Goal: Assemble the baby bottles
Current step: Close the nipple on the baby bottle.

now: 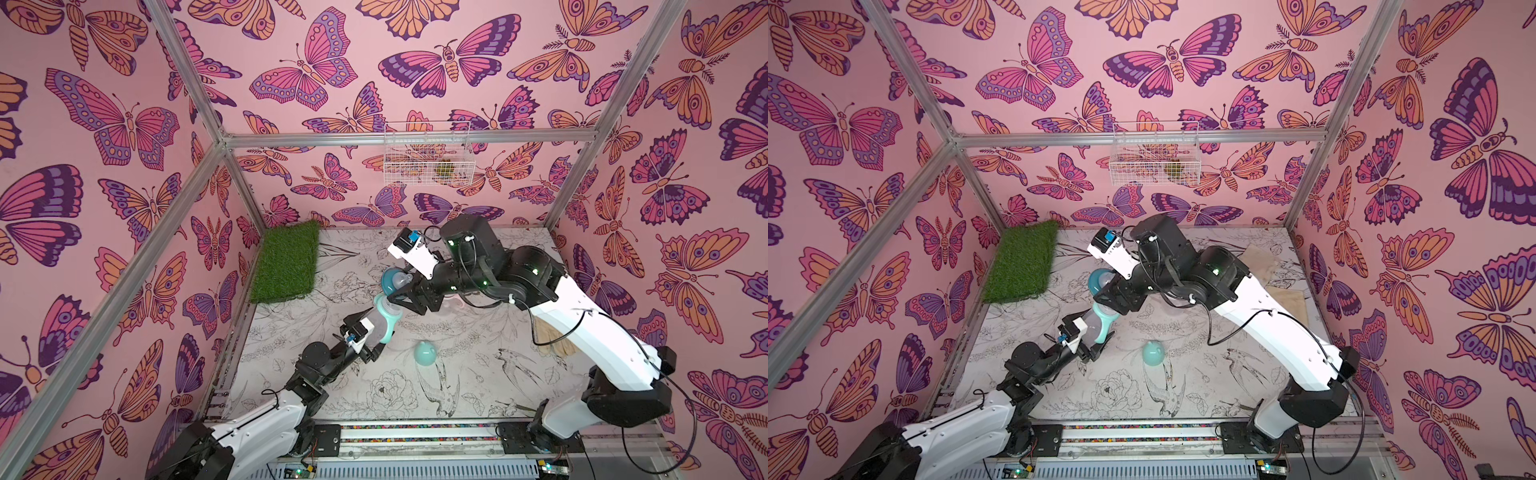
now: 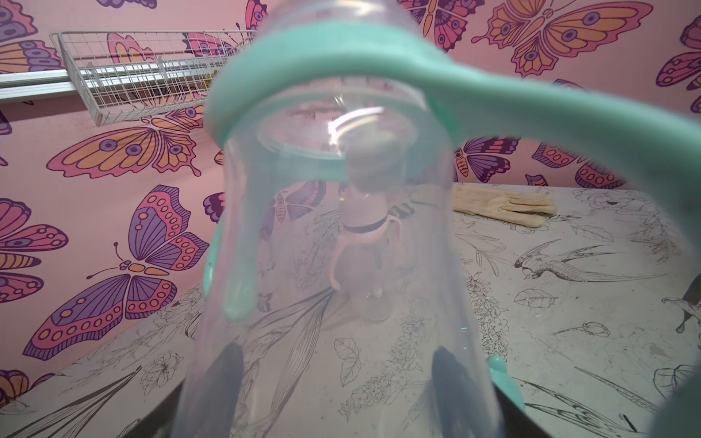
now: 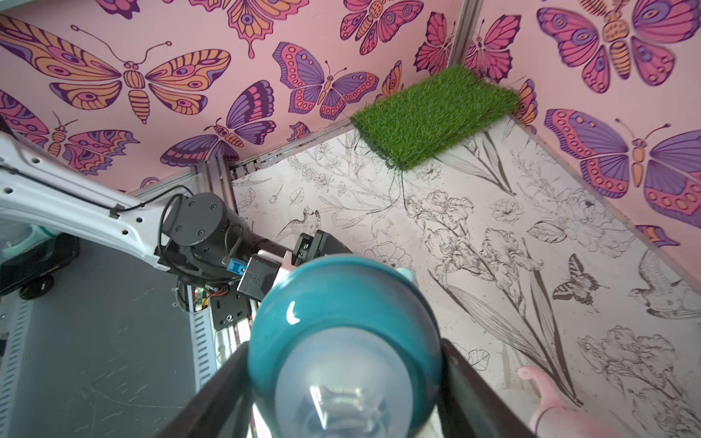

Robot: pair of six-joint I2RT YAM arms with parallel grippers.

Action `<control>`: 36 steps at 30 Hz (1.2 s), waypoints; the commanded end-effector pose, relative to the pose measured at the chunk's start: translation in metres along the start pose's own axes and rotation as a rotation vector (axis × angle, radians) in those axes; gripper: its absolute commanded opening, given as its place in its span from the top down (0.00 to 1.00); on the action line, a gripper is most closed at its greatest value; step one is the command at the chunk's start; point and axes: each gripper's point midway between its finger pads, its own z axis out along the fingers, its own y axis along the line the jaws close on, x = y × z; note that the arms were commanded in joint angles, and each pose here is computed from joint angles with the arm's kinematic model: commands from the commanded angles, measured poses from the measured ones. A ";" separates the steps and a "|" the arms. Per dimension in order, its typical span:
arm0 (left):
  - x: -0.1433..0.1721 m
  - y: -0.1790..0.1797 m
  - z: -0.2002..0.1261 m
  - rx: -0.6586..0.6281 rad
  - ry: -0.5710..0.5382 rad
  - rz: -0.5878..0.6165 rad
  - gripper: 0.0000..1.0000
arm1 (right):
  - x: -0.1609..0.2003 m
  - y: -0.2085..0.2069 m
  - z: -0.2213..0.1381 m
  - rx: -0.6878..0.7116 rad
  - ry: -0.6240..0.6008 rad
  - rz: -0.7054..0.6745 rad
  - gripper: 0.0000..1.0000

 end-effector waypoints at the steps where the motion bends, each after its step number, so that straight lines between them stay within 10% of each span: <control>1: -0.039 -0.003 0.001 0.037 -0.124 0.007 1.00 | 0.014 0.002 0.005 -0.087 0.034 0.058 0.70; 36: -0.049 -0.017 0.005 0.129 -0.119 0.019 1.00 | 0.066 -0.007 0.030 -0.156 0.223 0.097 0.71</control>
